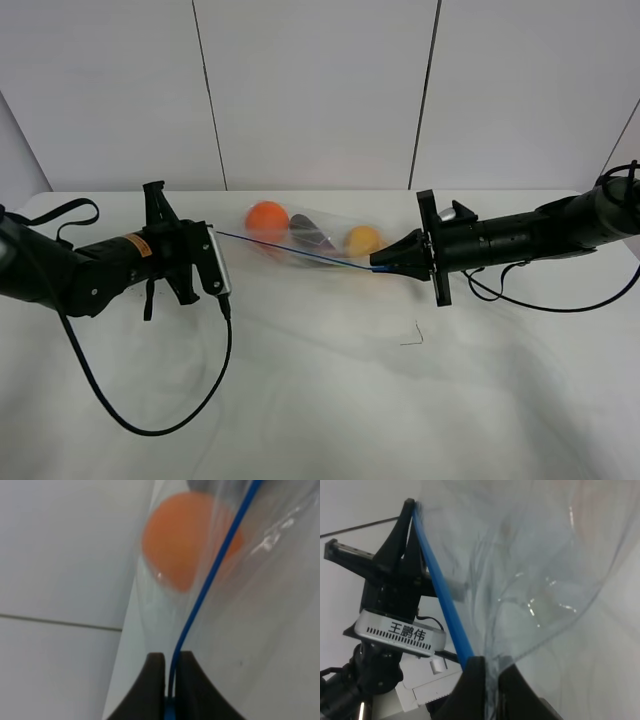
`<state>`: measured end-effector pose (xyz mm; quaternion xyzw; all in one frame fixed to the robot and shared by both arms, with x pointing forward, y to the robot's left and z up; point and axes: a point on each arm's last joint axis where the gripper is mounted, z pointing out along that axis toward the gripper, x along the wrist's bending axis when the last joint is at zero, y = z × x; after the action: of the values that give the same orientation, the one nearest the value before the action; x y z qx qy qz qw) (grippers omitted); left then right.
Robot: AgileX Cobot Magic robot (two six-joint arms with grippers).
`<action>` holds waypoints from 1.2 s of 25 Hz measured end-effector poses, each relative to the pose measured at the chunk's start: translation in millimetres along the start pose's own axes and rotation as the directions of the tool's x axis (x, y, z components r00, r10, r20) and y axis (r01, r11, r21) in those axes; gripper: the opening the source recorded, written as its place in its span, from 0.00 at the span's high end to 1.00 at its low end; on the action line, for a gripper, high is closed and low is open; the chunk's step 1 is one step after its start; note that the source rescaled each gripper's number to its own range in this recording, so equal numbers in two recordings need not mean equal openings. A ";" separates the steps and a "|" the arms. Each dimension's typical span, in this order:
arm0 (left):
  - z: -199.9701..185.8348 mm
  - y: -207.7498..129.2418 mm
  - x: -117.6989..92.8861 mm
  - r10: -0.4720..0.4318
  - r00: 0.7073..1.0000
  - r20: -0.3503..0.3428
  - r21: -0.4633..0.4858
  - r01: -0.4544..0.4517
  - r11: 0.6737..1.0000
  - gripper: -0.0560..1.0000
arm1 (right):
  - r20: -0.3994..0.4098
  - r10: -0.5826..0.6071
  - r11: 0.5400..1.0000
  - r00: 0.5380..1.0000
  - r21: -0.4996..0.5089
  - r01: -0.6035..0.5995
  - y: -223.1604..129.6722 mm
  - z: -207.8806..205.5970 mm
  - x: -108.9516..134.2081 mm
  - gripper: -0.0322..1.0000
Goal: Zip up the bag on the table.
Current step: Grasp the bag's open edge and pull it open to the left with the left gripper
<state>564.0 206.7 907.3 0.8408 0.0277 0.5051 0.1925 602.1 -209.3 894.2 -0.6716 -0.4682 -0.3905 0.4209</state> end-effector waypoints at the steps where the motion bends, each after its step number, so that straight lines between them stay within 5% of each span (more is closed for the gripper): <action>1: -0.1 -2.5 1.0 -0.003 1.000 -0.003 0.006 0.003 1.000 0.95 | 0.000 0.000 1.000 1.000 0.000 0.000 0.0 0.0 0.0 0.97; 17: -1.2 -15.8 5.9 -0.018 1.000 -0.016 0.041 0.019 0.999 0.92 | -0.002 0.001 1.000 1.000 -0.001 -0.001 0.1 0.0 0.2 0.97; 19: -1.4 -17.9 6.7 -0.032 0.999 -0.022 0.053 0.033 0.998 0.80 | 0.005 -0.003 1.000 1.000 0.004 0.002 -0.4 0.0 -0.4 0.97; 24: -2.1 -24.7 8.7 -0.083 0.996 -0.035 0.086 0.086 0.993 0.16 | 0.014 -0.007 1.000 1.000 0.012 0.007 -1.0 -0.3 -1.4 0.97; 30: -2.9 -25.5 6.4 -0.135 0.990 -0.029 0.090 0.137 0.986 0.01 | 0.014 -0.007 1.000 1.000 0.012 0.007 -1.0 -0.3 -1.4 0.97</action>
<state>568.4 232.6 904.9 0.8392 0.1104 0.4985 0.1874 600.7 -209.8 893.3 -0.6701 -0.4759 -0.3844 0.4203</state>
